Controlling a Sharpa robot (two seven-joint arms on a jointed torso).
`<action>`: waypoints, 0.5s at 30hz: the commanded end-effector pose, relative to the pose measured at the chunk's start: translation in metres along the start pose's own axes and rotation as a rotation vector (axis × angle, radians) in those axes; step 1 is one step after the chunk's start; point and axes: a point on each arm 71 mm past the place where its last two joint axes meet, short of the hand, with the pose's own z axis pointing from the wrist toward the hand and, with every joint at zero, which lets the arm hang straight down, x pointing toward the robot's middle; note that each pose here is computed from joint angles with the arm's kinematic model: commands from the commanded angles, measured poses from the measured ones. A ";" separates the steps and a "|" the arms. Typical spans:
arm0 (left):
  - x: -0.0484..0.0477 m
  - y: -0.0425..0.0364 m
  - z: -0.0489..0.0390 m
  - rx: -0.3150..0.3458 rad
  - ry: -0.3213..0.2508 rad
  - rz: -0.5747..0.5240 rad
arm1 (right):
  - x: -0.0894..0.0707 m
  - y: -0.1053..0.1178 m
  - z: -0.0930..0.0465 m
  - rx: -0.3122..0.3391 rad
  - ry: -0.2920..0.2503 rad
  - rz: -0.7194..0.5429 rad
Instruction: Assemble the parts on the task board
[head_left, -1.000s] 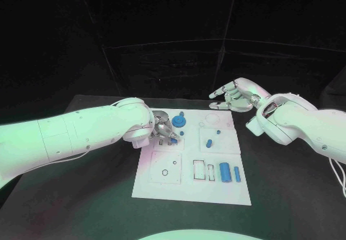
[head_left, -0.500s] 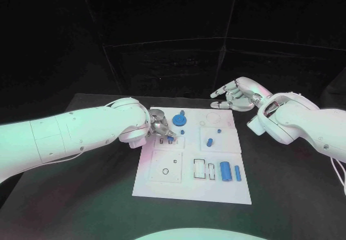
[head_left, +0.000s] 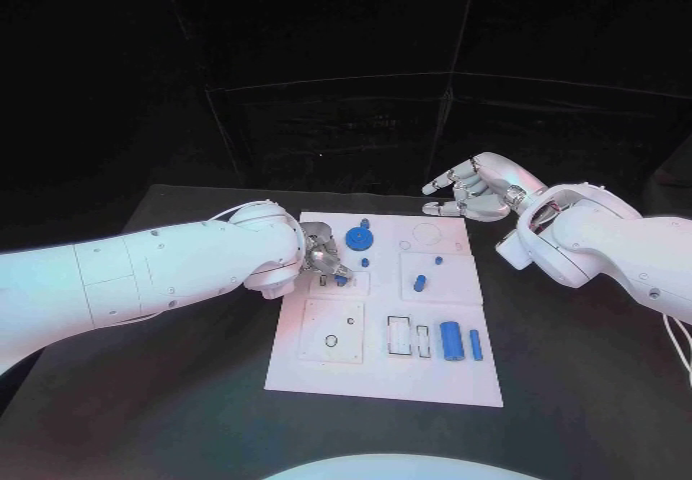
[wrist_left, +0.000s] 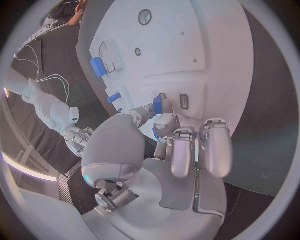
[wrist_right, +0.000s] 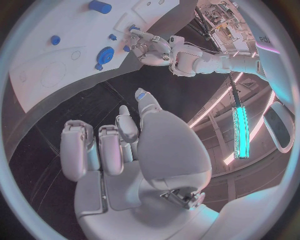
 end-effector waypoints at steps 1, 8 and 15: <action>-0.0015 -0.0005 0.0009 -0.001 -0.028 0.027 | 0.000 0.002 0.000 -0.007 0.003 -0.004; 0.0012 -0.0005 0.0015 -0.005 -0.010 0.041 | 0.000 0.002 0.000 -0.008 0.002 -0.004; 0.0020 0.0016 0.0011 -0.015 -0.001 0.050 | 0.000 0.002 0.000 -0.008 0.003 -0.004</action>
